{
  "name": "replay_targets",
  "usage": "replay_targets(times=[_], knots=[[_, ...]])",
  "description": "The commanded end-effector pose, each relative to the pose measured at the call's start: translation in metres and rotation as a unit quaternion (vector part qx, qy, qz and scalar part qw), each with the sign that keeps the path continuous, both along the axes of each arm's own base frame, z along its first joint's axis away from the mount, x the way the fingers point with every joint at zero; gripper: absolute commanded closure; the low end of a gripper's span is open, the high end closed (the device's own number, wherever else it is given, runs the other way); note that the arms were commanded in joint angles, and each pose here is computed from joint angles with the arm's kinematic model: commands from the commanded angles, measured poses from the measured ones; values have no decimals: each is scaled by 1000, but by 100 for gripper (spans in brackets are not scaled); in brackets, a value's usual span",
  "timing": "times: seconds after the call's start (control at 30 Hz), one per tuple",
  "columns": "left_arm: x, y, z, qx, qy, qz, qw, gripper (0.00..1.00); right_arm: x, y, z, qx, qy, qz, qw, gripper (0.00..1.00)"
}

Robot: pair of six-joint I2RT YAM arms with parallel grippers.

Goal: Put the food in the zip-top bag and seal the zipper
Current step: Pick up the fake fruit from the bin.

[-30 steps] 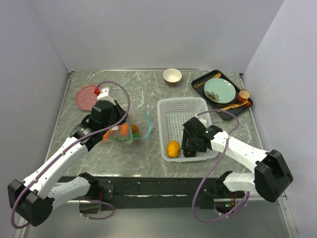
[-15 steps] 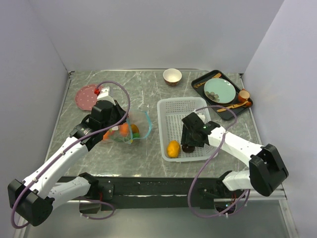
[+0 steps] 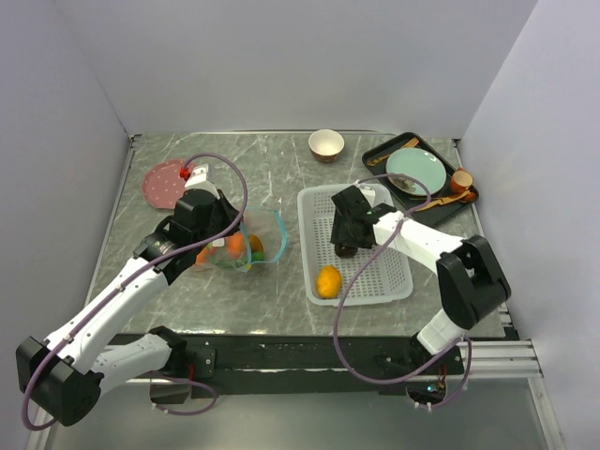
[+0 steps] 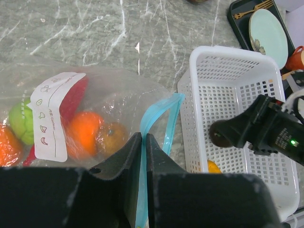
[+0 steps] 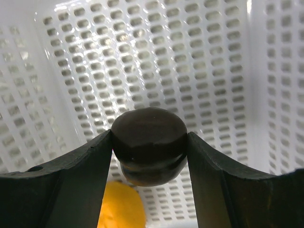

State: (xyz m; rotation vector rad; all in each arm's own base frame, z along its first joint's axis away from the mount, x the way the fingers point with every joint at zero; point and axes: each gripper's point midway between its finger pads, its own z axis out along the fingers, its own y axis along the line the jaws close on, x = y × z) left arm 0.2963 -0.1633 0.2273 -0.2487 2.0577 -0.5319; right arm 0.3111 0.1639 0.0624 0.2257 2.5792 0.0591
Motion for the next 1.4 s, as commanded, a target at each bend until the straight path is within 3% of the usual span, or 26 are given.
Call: replay_targets(times=[0.0, 0.17, 0.2, 0.4, 0.73, 1.37], knots=[[3, 0, 14, -12, -19, 5, 1000, 85, 26, 7, 8, 3, -29, 0, 1000, 43], [4, 1, 11, -8, -17, 7, 1000, 85, 25, 8, 4, 8, -28, 4, 1000, 34], [4, 1, 12, -9, -18, 8, 1000, 85, 25, 8, 6, 10, -31, 5, 999, 28], [6, -3, 10, -12, -15, 2, 1000, 86, 22, 9, 11, 19, -34, 11, 999, 21], [4, 0, 7, -9, -14, 7, 1000, 85, 16, 7, 9, 21, -29, 15, 999, 21], [3, 0, 7, -10, -14, 6, 1000, 85, 10, 10, 11, 39, -29, 26, 998, 34]])
